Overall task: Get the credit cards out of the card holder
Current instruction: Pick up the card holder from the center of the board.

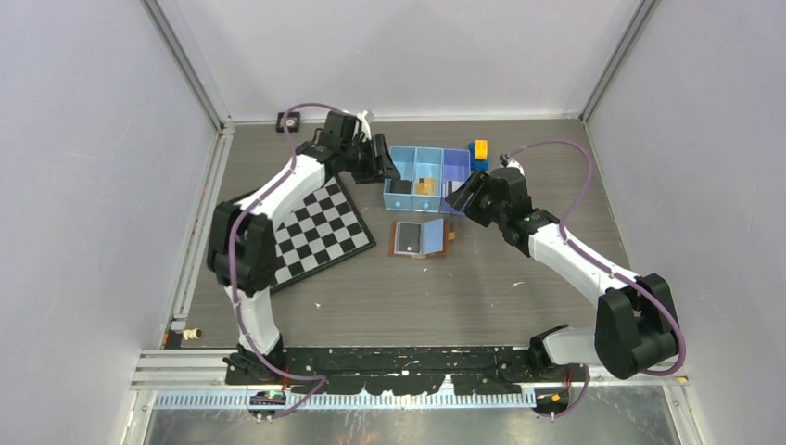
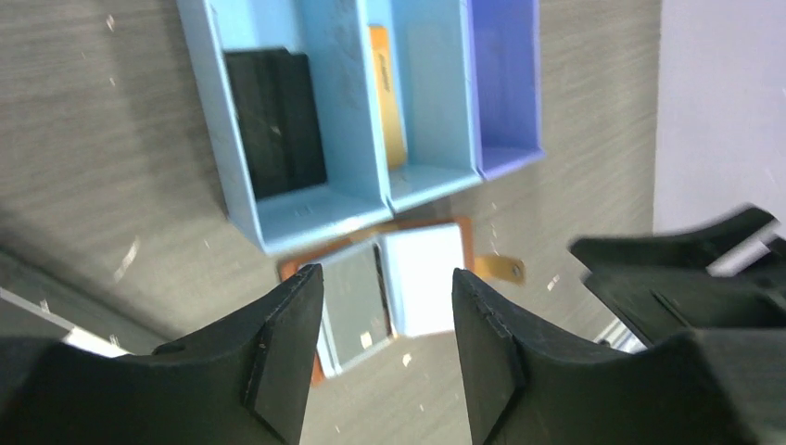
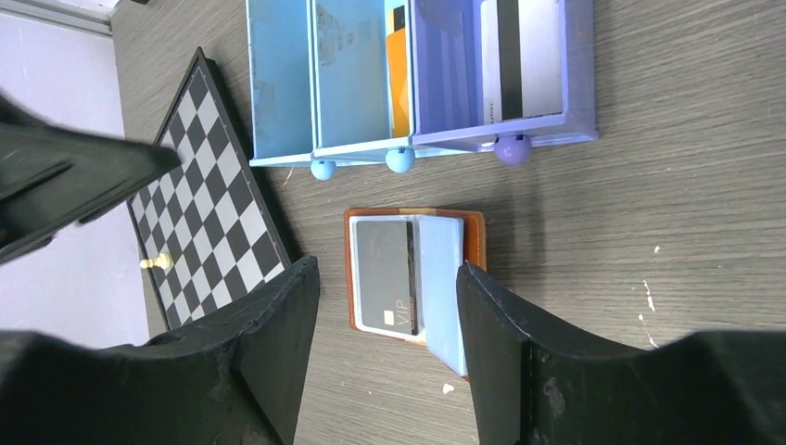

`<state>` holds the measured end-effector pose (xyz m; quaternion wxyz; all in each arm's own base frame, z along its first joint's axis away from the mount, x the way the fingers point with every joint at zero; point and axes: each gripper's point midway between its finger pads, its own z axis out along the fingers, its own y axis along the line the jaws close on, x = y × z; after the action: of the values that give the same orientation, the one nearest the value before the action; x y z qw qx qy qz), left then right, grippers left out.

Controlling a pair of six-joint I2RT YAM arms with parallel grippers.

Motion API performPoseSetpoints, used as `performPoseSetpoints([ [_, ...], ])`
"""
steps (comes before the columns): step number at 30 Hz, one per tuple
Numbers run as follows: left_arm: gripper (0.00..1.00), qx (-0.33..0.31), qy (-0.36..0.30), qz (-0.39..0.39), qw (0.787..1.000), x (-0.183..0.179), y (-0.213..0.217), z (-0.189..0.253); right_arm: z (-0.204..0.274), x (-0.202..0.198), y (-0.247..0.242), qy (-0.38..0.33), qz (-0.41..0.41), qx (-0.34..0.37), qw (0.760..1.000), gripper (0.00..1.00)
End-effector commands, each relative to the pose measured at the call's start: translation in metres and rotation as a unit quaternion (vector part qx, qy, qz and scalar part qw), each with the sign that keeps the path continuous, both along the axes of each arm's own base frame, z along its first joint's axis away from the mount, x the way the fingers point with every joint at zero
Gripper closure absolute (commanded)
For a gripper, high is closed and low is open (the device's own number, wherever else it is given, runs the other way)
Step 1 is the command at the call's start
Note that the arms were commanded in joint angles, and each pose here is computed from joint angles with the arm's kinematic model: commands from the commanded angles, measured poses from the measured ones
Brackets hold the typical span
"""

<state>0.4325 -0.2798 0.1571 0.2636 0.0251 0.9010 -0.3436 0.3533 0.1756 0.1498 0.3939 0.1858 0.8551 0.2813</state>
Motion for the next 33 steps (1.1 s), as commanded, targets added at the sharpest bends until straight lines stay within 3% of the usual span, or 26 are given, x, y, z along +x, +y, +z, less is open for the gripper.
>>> performPoseSetpoints([
  [1,0.42,-0.002,-0.044,0.006,0.999,-0.041,0.001,0.050,0.003,-0.005,0.019,0.003,0.027,0.036,0.999,0.38],
  [5,0.34,0.022,-0.057,-0.007,0.998,-0.091,0.002,0.048,-0.011,-0.030,0.050,0.033,0.078,0.026,0.996,0.34],
  [10,0.29,0.025,-0.097,-0.004,0.995,-0.128,0.002,0.044,-0.010,-0.042,0.041,0.012,0.072,-0.018,0.997,0.33],
  [14,0.29,0.023,-0.105,0.010,0.994,-0.132,0.011,0.018,-0.012,-0.033,0.019,-0.023,0.018,-0.042,0.999,0.33],
  [18,0.32,-0.014,-0.109,0.021,0.994,-0.136,0.007,0.001,-0.018,-0.032,0.011,-0.012,0.001,-0.059,0.998,0.33],
  [23,0.34,-0.021,-0.111,0.047,0.992,-0.129,0.009,-0.010,-0.028,-0.032,0.009,0.001,-0.012,-0.057,0.998,0.19],
  [33,0.38,-0.024,-0.041,0.034,0.998,-0.124,-0.003,-0.046,-0.084,-0.032,0.024,0.091,0.000,-0.064,0.994,0.18],
])
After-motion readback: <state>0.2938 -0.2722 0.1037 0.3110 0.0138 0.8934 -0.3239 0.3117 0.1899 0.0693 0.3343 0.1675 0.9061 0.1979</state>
